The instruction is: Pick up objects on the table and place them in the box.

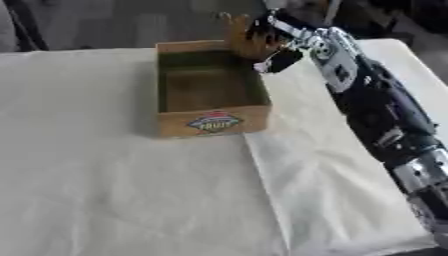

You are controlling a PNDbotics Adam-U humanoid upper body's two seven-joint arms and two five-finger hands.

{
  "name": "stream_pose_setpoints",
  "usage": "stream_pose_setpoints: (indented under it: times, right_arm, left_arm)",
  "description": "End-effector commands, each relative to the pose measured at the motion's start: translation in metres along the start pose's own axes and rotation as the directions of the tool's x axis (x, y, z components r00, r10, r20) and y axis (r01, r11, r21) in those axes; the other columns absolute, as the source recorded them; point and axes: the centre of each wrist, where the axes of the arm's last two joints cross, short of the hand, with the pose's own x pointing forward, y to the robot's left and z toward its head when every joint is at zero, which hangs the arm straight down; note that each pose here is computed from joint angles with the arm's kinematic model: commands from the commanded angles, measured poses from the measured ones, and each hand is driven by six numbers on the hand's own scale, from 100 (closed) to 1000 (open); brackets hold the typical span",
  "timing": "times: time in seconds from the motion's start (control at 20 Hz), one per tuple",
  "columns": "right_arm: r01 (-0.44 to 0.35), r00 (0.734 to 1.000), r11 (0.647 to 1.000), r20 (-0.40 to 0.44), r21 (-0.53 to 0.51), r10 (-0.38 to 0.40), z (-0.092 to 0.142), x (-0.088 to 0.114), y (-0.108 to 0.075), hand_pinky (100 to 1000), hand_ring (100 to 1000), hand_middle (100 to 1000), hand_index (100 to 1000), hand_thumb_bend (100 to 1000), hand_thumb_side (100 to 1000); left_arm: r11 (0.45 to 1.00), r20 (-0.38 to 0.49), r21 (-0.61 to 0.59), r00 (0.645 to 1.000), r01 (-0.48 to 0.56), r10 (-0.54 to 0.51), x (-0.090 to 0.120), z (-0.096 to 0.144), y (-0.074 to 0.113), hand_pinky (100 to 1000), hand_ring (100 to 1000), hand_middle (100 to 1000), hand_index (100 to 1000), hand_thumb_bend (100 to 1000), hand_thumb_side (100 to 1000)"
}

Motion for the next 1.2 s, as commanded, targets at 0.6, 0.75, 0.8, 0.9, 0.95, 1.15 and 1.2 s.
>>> stream_pose_setpoints:
  times: [0.6, 0.75, 0.8, 0.9, 0.95, 1.15, 1.2]
  right_arm:
    - [-0.008, 0.999, 0.995, 0.050, 0.100, 0.003, -0.037, 0.025, 0.041, 501, 514, 563, 677, 113, 223]
    - [-0.051, 0.996, 0.989, 0.084, 0.137, 0.040, -0.040, 0.032, 0.042, 567, 617, 670, 744, 157, 311]
    - [-0.068, 0.994, 0.987, 0.092, 0.146, 0.055, -0.041, 0.034, 0.040, 583, 643, 696, 757, 173, 332]
    - [-0.107, 0.990, 0.982, 0.109, 0.157, 0.090, -0.041, 0.038, 0.036, 635, 710, 754, 797, 212, 401]
    - [-0.129, 0.987, 0.978, 0.119, 0.163, 0.110, -0.042, 0.041, 0.034, 660, 739, 780, 811, 222, 422]
    - [-0.176, 0.975, 0.973, 0.159, 0.147, 0.153, -0.042, 0.049, 0.025, 710, 793, 839, 845, 248, 461]
    - [-0.179, 0.974, 0.975, 0.167, 0.135, 0.155, -0.042, 0.051, 0.022, 716, 803, 847, 852, 249, 466]
  left_arm:
    - [0.999, 0.039, -0.038, 0.999, -0.022, 0.024, 0.010, -0.006, -0.008, 540, 608, 516, 602, 279, 501]
    - [0.999, 0.039, -0.037, 0.999, -0.022, 0.024, 0.010, -0.006, -0.008, 540, 609, 516, 601, 280, 501]
    - [0.999, 0.040, -0.037, 0.999, -0.022, 0.023, 0.010, -0.006, -0.008, 540, 609, 516, 601, 280, 501]
    - [0.999, 0.040, -0.036, 0.999, -0.021, 0.022, 0.010, -0.006, -0.007, 540, 609, 516, 601, 281, 500]
    - [0.999, 0.040, -0.036, 0.999, -0.020, 0.021, 0.010, -0.006, -0.007, 540, 609, 516, 602, 281, 500]
    - [0.999, 0.040, -0.035, 0.999, -0.018, 0.019, 0.010, -0.006, -0.007, 541, 609, 516, 602, 282, 500]
    - [0.999, 0.040, -0.035, 0.999, -0.018, 0.019, 0.010, -0.006, -0.007, 541, 609, 516, 602, 282, 499]
